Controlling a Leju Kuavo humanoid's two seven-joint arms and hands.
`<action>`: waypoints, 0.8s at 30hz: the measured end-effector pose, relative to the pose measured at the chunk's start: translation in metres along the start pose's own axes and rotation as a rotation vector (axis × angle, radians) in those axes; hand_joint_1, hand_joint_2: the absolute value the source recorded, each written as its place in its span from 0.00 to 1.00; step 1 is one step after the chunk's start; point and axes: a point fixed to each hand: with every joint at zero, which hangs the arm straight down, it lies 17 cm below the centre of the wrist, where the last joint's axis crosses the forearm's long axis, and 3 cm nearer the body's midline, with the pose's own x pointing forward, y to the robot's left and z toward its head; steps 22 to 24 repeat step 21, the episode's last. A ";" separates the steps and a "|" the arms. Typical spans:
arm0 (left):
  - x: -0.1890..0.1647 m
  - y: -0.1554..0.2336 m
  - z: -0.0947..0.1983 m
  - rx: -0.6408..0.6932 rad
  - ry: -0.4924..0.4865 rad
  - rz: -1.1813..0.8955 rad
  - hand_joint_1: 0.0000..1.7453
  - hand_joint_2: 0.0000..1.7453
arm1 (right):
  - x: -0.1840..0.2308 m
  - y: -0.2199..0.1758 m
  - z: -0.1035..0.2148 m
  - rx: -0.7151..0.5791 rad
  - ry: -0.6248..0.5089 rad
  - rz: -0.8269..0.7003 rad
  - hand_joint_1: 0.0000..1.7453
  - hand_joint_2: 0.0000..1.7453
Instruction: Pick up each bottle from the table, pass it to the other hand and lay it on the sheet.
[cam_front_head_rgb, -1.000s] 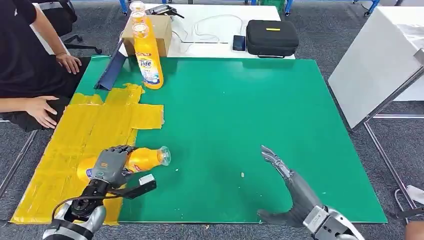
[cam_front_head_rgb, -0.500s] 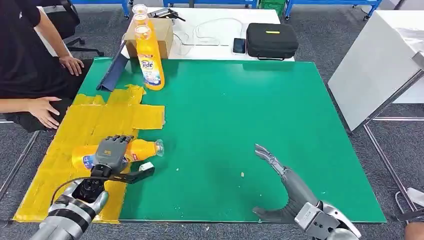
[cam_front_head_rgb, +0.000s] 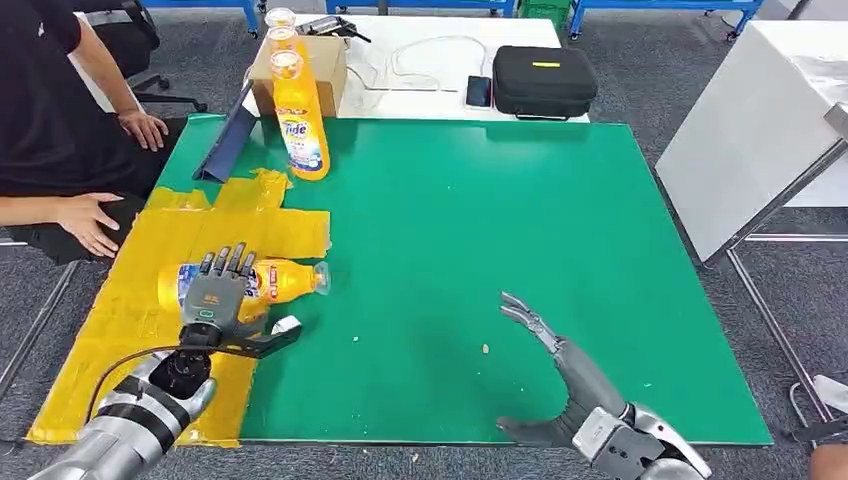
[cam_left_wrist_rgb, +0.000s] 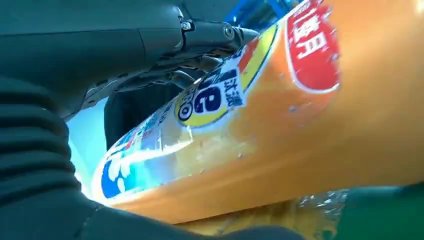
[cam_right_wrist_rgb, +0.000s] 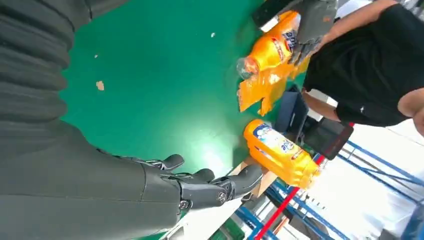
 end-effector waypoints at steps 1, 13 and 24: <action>0.000 0.006 0.000 0.028 0.013 0.003 0.00 0.00 | -0.001 0.001 -0.001 -0.001 0.001 0.005 0.00 1.00; 0.017 0.068 0.030 0.329 -0.035 0.215 0.00 0.00 | 0.000 0.012 -0.020 -0.076 -0.016 0.141 0.00 0.00; -0.004 0.155 0.094 0.547 -0.209 1.179 0.00 0.00 | 0.060 0.010 -0.085 -0.378 -0.175 0.002 0.00 0.00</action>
